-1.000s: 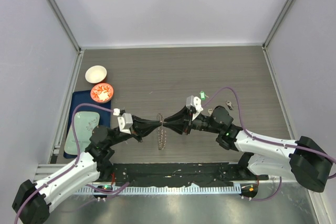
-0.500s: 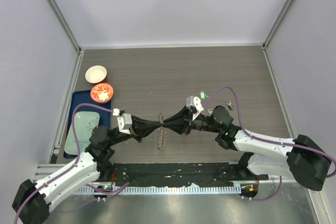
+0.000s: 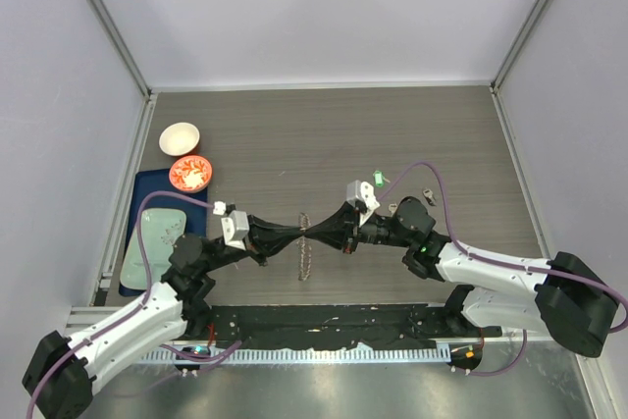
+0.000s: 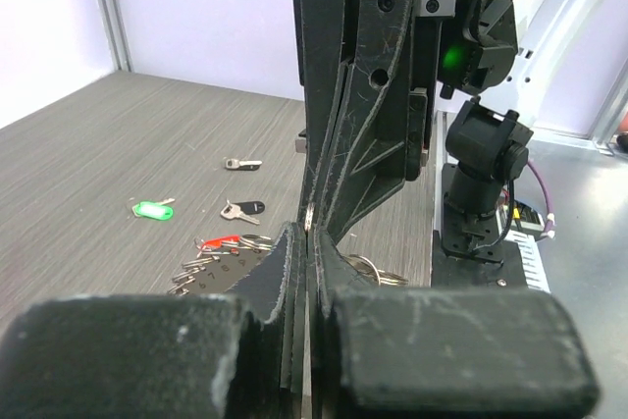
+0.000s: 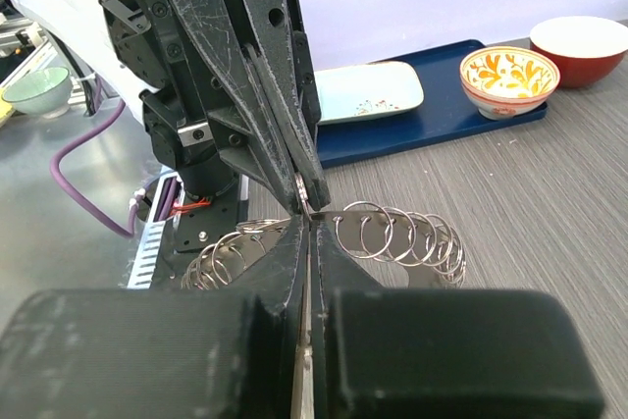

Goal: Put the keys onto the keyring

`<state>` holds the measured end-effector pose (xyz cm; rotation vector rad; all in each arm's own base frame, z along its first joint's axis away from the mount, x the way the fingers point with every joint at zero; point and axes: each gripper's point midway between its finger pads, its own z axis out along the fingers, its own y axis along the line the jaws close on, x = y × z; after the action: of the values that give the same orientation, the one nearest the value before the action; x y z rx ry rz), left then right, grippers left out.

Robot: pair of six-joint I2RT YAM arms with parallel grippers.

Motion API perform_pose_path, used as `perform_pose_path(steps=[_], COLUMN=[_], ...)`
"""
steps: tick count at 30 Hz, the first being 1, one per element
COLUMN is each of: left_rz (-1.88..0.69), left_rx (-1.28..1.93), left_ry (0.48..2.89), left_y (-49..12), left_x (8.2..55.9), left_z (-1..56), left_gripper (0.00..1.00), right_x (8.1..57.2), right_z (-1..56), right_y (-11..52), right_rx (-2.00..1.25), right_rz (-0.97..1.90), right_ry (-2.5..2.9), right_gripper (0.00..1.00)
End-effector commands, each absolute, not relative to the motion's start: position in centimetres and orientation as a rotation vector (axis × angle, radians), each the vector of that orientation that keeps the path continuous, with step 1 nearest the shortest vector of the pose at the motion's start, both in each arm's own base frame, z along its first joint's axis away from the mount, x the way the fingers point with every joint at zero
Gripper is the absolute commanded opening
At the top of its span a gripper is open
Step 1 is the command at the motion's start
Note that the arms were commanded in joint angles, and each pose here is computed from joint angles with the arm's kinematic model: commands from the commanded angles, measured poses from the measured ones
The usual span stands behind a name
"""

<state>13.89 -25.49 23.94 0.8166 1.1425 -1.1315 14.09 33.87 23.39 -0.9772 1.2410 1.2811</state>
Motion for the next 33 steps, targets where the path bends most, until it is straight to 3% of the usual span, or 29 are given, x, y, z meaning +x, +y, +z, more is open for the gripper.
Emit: perform_pose_path(steps=[1, 4, 6, 12, 27, 33], left_rz=[-1.16, -1.14, -1.118, -1.065, -0.977, -0.977], left_rx=[0.833, 0.83, 0.824, 0.785, 0.719, 0.716], left_ry=[1.07, 1.113, 1.149, 1.229, 1.218, 1.217], left_y=[-25.8, -25.8, -25.5, -24.4, -21.9, -21.9], left_x=[13.1, 13.5, 13.8, 14.2, 13.9, 13.8], left_z=[25.7, 24.8, 24.1, 21.6, 18.8, 18.7], left_gripper=[0.05, 0.12, 0.22, 0.37, 0.45, 0.47], right_x=[14.4, 15.2, 15.6, 16.5, 18.9, 18.5], right_z=[25.3, 24.6, 23.8, 21.8, 19.0, 19.1], right_y=[34.3, 34.2, 34.1, 33.8, 32.1, 32.0], right_rx=[-1.003, -1.02, -1.045, -1.171, -1.485, -1.616], right_rz=[1.242, 1.177, 1.147, 1.016, 0.386, 0.355], right_ry=[1.189, 1.25, 1.328, 1.531, 1.938, 1.919], right_gripper=[0.01, 0.01, 0.01, 0.01, 0.01, 0.01])
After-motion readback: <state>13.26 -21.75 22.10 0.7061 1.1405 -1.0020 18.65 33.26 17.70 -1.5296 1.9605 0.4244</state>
